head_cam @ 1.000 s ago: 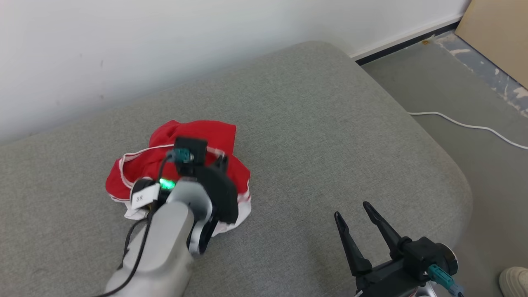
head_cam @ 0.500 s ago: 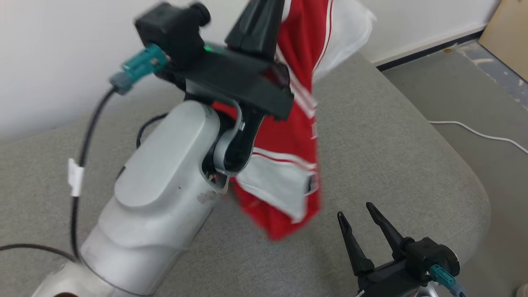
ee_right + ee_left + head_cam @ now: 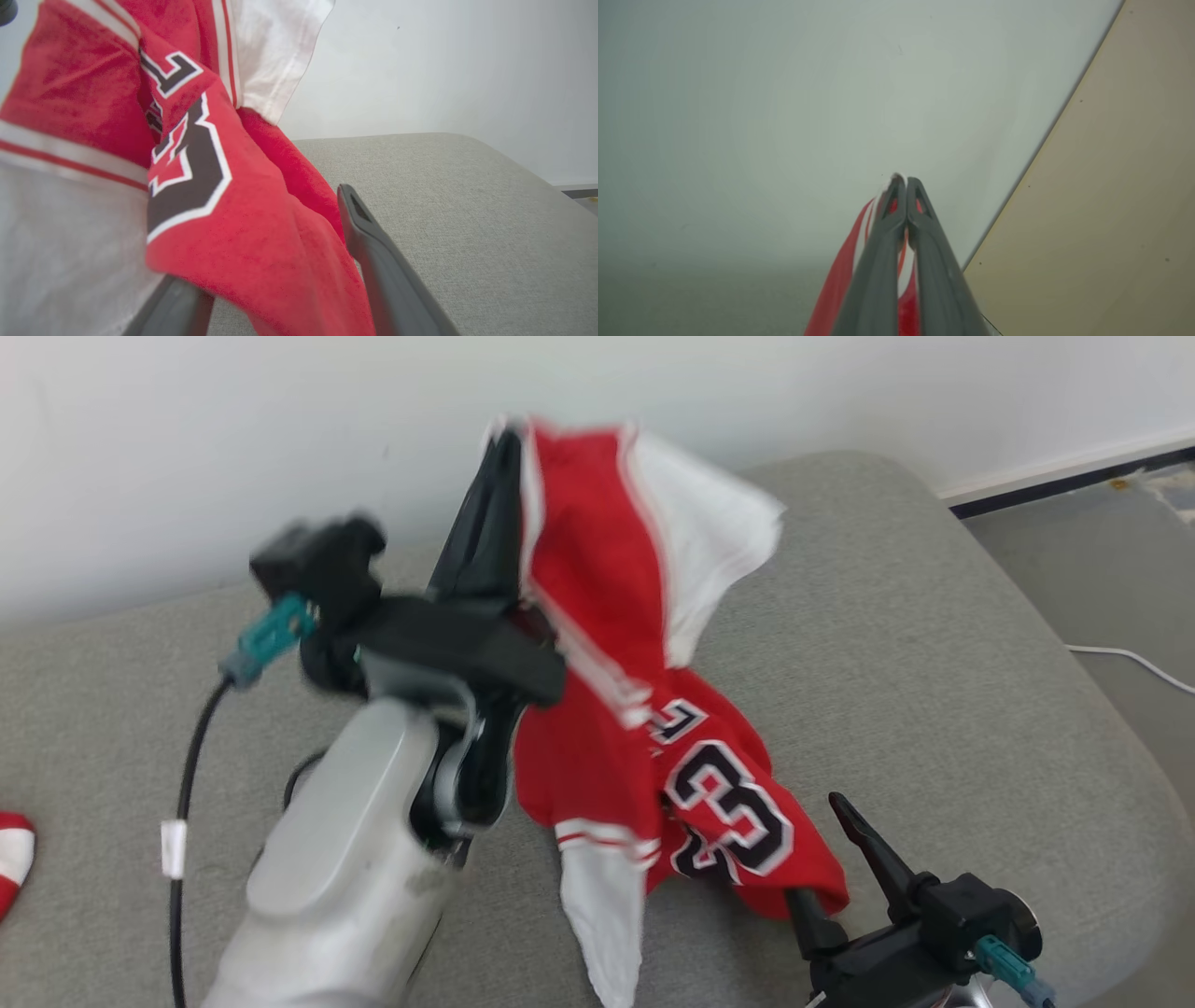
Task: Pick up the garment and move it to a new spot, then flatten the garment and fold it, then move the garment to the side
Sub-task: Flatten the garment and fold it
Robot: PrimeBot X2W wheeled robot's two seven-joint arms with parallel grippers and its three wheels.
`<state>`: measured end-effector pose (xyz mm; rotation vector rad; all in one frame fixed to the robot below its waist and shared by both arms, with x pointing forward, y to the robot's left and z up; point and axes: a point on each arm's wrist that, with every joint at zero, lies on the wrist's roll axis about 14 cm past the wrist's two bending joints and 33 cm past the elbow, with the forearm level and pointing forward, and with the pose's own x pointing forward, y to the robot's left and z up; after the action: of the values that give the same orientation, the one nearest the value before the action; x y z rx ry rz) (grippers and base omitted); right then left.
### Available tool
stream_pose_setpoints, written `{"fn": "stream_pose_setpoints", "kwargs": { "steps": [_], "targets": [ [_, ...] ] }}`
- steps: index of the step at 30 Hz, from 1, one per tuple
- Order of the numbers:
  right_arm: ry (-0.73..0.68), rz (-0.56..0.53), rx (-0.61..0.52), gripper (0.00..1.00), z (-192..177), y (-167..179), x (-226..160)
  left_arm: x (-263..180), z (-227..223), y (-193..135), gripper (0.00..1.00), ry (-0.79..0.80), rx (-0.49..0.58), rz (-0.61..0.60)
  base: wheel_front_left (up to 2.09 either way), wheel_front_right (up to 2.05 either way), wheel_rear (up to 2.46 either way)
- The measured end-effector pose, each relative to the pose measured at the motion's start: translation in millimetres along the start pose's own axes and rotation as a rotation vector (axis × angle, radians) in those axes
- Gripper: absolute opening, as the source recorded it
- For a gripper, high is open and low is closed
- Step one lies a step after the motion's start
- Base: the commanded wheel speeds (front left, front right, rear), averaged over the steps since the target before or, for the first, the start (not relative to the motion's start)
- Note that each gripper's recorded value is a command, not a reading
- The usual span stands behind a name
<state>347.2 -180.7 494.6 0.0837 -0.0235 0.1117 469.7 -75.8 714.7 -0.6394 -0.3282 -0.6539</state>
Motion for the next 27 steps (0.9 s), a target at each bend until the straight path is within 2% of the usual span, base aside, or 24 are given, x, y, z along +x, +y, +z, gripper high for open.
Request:
{"fn": "stream_pose_setpoints", "kwargs": {
  "steps": [5,10,16,20,24,25,26,27],
  "targets": [
    [0.008,0.029,0.005,1.00,-3,8,11,-60,-31,113,0.00,0.101,0.073,0.334,0.00,0.00,0.00],
    [0.026,0.060,0.007,1.00,-10,16,18,-114,-29,189,0.00,0.136,0.153,0.564,0.00,0.00,0.00],
    [0.036,0.092,0.008,1.00,-13,26,21,-134,-11,227,0.00,0.141,0.256,0.647,0.00,0.00,0.00],
    [0.030,0.098,0.001,1.00,-10,26,20,-120,2,239,0.00,0.150,0.366,0.625,0.00,0.00,0.00],
    [0.038,0.080,-0.006,1.00,-11,19,16,-112,-2,249,0.00,0.186,0.419,0.628,0.00,0.00,0.00],
    [0.040,0.075,-0.006,1.00,-12,17,15,-111,-3,252,0.44,0.197,0.441,0.629,0.00,0.00,0.00],
    [0.042,0.069,-0.006,1.00,-12,15,15,-111,-5,254,1.00,0.205,0.451,0.633,0.00,0.00,0.00],
    [0.044,0.063,-0.007,1.00,-13,13,14,-110,-6,256,1.00,0.206,0.448,0.641,0.00,0.00,0.00]
  ]
}}
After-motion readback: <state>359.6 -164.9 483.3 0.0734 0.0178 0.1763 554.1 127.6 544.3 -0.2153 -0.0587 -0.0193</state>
